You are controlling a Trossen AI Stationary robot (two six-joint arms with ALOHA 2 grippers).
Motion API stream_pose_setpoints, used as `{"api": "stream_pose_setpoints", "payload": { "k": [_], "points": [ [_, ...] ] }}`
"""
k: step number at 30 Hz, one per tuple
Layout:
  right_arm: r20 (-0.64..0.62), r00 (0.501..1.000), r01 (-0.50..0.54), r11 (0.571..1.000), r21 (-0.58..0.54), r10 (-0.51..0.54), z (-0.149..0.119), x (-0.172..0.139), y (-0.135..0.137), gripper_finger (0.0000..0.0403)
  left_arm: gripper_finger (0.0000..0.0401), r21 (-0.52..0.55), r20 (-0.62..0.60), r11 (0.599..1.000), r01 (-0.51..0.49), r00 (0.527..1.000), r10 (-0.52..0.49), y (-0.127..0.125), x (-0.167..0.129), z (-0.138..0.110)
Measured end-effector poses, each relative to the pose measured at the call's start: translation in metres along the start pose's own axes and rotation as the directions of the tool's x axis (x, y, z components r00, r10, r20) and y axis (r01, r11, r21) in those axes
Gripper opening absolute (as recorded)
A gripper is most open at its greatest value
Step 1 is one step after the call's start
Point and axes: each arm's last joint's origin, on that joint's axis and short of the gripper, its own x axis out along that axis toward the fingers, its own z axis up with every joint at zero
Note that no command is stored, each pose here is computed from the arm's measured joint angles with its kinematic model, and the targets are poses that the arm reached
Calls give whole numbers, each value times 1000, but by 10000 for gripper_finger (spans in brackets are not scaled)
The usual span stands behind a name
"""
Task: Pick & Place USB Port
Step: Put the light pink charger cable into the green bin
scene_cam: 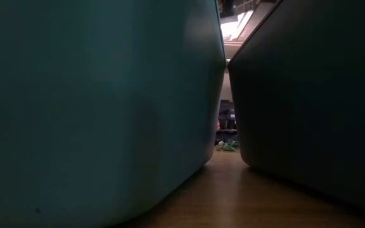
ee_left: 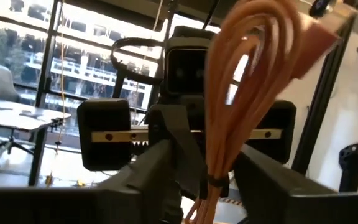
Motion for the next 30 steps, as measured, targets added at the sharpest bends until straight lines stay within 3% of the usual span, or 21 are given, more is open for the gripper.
{"api": "stream_pose_setpoints", "payload": {
  "k": [3,5,10,17,21,26,30],
  "points": [
    [-5,1000,-2,1000,3,2,0,0,0,14,58,50,-8,998,30,1000,-30,-1,0,0],
    [-6,1000,-1,1000,3,1,0,0,0,14,21,55,-13,997,47,999,-46,-1,-1,1],
    [-5,1000,6,1000,2,-6,1,-3,-2,34,14,52,-12,998,41,999,-40,0,-1,0],
    [-12,999,28,993,-113,-30,11,-33,8,148,14,43,-17,998,48,999,-47,0,0,0],
    [-49,992,111,988,-111,-117,14,-58,14,206,14,-19,-48,998,58,997,-59,0,-1,-3],
    [-181,936,283,952,-116,-300,5,-93,17,246,14,-185,-266,983,-17,963,-33,-3,-7,-19],
    [-246,867,408,901,-147,-433,-1,-119,19,250,14,-202,-511,957,-210,856,80,-11,-21,-39]
  ]
}}
